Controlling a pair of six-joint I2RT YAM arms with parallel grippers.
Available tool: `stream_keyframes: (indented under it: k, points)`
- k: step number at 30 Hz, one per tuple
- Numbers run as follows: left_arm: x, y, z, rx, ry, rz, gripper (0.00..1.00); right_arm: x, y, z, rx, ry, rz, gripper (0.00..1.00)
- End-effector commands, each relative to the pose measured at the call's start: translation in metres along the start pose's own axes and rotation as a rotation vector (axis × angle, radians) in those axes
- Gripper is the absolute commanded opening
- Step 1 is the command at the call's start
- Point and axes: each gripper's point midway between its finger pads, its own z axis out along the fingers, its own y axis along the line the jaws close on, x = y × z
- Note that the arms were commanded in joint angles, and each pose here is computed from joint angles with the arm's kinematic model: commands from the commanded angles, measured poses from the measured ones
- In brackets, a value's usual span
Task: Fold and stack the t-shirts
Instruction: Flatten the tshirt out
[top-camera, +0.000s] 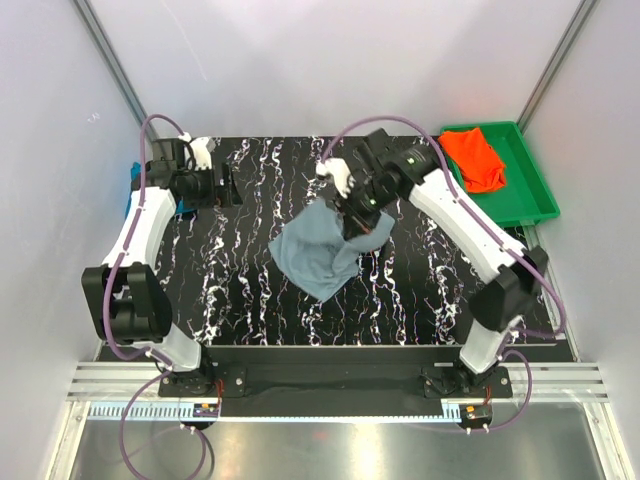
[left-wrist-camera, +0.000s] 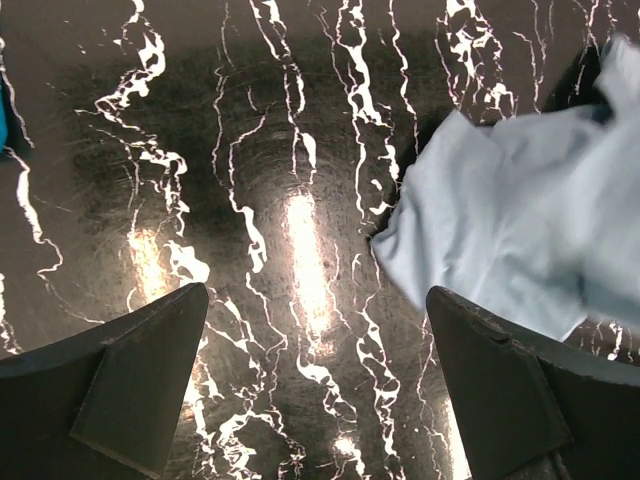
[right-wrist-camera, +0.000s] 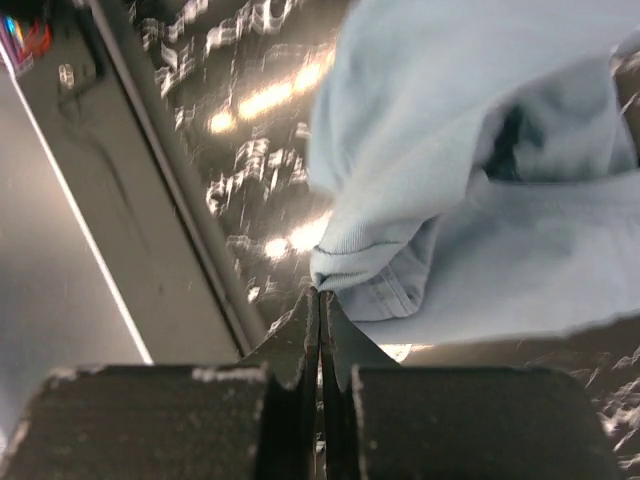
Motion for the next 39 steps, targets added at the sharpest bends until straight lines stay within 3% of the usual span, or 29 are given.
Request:
stream_keyframes:
  k: [1, 6, 7, 8, 12, 15, 20, 27, 39]
  points:
    - [-0.020, -0.012, 0.000, 0.054, -0.061, 0.013, 0.99, 0.042, 0.014, -0.009, -0.001, 0.093, 0.011, 0.00]
    - [-0.017, -0.016, 0.005, 0.078, -0.045, -0.001, 0.99, 0.095, 0.028, 0.004, -0.091, 0.231, 0.042, 0.06]
    - [-0.017, -0.018, 0.007, 0.081, -0.039, 0.000, 0.99, 0.101, 0.028, 0.007, -0.101, 0.255, 0.041, 0.14]
    - [-0.017, -0.018, 0.007, 0.082, -0.040, 0.003, 0.99, 0.102, 0.025, 0.008, -0.096, 0.257, 0.039, 0.38]
    - [-0.018, -0.026, 0.008, 0.101, -0.036, 0.029, 0.99, 0.065, -0.012, 0.004, 0.065, 0.157, -0.028, 0.72]
    - [-0.009, -0.029, 0.016, 0.103, 0.002, 0.029, 0.99, 0.023, -0.051, 0.003, 0.176, 0.060, -0.029, 0.74]
    - [0.017, -0.043, 0.029, 0.154, 0.099, 0.049, 0.99, -0.010, -0.125, 0.024, 0.362, 0.038, 0.022, 0.75]
    - [0.043, -0.065, 0.053, 0.232, 0.210, 0.052, 0.99, 0.026, -0.182, 0.086, 0.426, 0.193, 0.090, 0.74]
    - [0.044, -0.074, 0.098, 0.269, 0.293, 0.103, 0.99, 0.073, -0.235, 0.066, 0.695, 0.363, 0.078, 0.74]
